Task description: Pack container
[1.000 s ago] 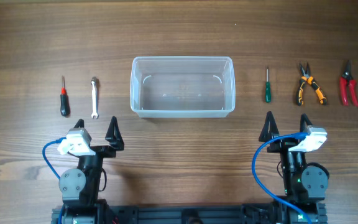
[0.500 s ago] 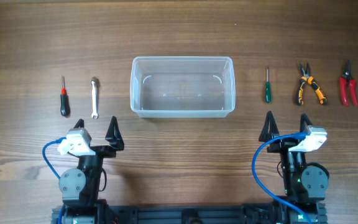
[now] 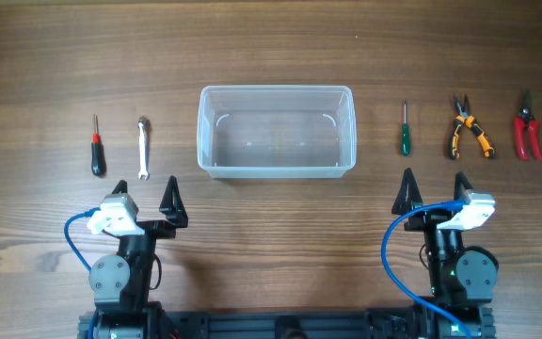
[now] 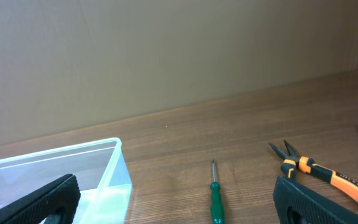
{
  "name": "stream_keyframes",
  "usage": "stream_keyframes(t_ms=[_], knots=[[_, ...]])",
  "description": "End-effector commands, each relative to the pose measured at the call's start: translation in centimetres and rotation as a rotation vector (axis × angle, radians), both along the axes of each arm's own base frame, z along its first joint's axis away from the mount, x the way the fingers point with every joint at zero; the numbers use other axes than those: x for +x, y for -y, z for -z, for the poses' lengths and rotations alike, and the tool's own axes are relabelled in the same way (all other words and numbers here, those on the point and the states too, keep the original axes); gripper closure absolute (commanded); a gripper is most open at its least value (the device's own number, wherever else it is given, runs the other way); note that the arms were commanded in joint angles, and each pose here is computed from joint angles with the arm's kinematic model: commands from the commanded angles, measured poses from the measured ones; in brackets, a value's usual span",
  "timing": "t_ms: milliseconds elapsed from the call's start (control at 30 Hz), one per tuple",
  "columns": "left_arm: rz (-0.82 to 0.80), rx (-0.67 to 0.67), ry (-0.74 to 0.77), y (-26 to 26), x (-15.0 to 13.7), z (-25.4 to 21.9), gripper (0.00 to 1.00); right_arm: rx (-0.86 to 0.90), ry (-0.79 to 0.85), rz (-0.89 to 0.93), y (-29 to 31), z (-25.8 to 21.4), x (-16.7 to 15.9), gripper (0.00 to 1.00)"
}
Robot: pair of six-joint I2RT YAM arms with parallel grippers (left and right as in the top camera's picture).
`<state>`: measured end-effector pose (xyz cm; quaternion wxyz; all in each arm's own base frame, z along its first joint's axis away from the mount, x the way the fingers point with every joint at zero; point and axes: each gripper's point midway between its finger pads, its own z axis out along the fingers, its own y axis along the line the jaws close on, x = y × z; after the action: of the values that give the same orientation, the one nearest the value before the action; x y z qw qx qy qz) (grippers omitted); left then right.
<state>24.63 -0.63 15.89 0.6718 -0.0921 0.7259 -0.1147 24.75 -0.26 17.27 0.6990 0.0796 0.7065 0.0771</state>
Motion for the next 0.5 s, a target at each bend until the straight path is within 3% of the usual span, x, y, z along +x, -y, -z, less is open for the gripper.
stream_keyframes(t_ms=[0, 233, 467], knots=[[-0.012, -0.009, -0.005, -0.2, 0.0, 0.2, 0.0, -0.009, 0.009, -0.026, -0.5, -0.2, 0.0, 0.0], [-0.012, -0.009, -0.005, -0.2, 0.0, 0.2, 0.0, 0.002, 0.01, -0.045, -0.8, -0.2, -0.1, 0.0], [-0.012, -0.009, -0.005, -0.2, 0.0, 0.2, 0.0, 0.122, 0.011, -0.094, -1.7, -0.4, -0.1, 0.0]])
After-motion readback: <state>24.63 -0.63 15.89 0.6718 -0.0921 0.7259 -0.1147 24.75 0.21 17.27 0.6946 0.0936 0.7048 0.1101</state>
